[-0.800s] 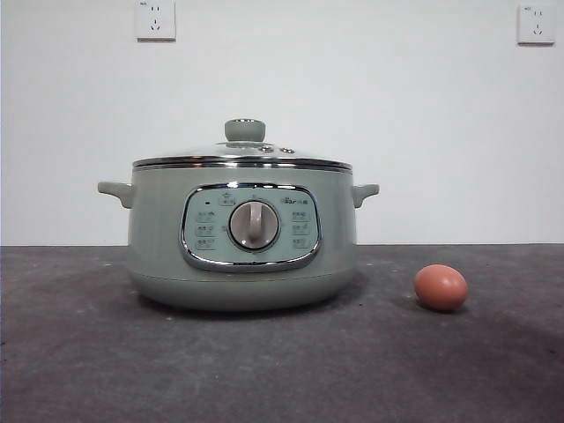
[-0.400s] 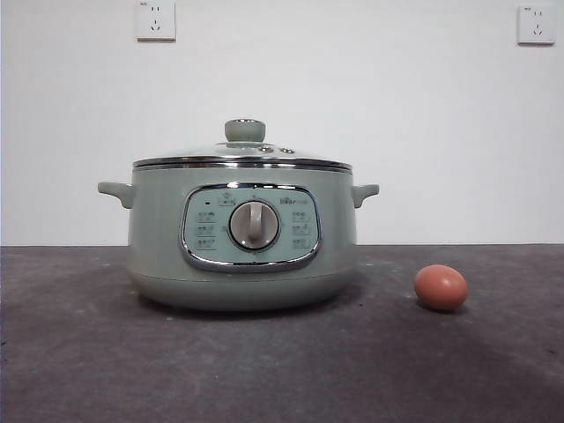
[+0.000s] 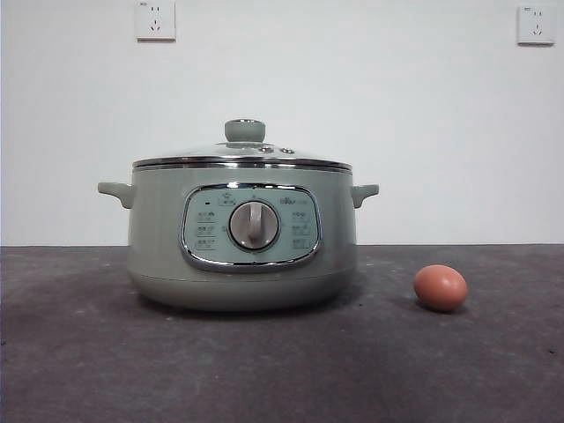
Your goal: Pick up the egg,open the lid,put the egg in the pot,close the lid
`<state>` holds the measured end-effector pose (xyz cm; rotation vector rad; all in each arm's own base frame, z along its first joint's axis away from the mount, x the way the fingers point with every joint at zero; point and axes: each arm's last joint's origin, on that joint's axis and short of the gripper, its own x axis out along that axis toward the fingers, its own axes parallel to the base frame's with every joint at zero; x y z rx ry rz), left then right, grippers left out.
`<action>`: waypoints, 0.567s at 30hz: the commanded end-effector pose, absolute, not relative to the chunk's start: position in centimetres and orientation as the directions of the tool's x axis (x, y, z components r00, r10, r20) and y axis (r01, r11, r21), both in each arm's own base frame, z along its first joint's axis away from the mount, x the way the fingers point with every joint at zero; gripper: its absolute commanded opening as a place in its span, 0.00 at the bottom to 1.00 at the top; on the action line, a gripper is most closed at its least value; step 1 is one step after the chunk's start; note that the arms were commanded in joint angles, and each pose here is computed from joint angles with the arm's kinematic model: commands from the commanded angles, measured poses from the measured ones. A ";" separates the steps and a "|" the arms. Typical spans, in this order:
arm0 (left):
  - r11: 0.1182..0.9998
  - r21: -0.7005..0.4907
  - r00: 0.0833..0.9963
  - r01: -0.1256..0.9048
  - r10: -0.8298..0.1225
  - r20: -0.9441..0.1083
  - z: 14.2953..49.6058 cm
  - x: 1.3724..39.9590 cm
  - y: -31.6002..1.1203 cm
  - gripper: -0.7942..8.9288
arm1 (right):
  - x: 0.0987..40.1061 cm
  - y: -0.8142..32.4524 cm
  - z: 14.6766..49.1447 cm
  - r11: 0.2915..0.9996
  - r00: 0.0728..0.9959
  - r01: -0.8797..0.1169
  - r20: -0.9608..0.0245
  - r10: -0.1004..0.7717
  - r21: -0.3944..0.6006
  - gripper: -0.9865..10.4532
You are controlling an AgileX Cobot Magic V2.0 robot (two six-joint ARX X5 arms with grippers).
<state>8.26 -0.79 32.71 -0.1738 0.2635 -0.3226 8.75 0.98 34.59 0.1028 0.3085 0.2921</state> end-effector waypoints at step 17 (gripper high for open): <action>0.922 -0.143 0.857 0.360 -0.387 -0.339 37.6 8.4 -0.9 0.08 | 9.3 1.2 37.9 0.924 0.773 -0.364 -0.514 0.371 0.119 0.09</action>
